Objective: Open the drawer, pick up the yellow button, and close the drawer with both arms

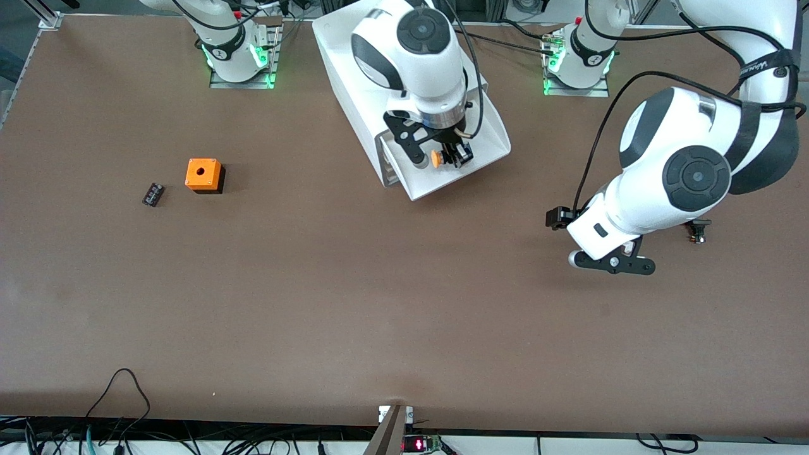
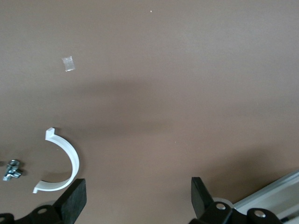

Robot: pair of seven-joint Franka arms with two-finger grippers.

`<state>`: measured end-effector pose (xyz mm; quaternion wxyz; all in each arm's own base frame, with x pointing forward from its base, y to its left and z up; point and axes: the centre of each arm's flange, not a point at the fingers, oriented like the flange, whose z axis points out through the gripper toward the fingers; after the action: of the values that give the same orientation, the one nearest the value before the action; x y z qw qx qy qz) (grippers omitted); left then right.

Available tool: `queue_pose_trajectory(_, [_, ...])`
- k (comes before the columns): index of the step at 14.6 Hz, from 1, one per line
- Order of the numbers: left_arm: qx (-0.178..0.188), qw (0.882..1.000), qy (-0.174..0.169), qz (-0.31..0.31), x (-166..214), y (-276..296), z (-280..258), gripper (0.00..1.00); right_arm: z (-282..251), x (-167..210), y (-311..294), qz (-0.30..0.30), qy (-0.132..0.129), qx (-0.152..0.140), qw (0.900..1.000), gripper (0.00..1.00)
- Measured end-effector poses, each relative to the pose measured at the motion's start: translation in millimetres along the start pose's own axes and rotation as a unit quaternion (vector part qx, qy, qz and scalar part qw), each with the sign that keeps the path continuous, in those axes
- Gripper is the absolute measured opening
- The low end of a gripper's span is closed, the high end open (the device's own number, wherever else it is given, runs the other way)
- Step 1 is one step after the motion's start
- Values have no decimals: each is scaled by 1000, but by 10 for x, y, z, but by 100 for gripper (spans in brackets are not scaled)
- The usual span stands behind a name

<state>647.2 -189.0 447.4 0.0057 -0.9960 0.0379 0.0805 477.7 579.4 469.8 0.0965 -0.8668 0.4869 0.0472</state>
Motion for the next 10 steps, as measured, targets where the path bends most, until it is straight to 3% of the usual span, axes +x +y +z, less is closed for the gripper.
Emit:
queue_pose_trajectory(2, [-6, 1000, 19, -19, 15, 116, 285, 99, -214, 373, -112, -35, 4, 12, 999, 44])
queue_pose_trajectory(5, [-16, 996, 27, -84, -151, 445, 575, 99, -438, 1317, -252, -121, 19, -3, 992, 44])
queue_pose_trajectory(10, [-48, 982, 31, -180, -657, 1503, 957, 99, -728, 3280, -173, -259, 20, -39, 965, 44])
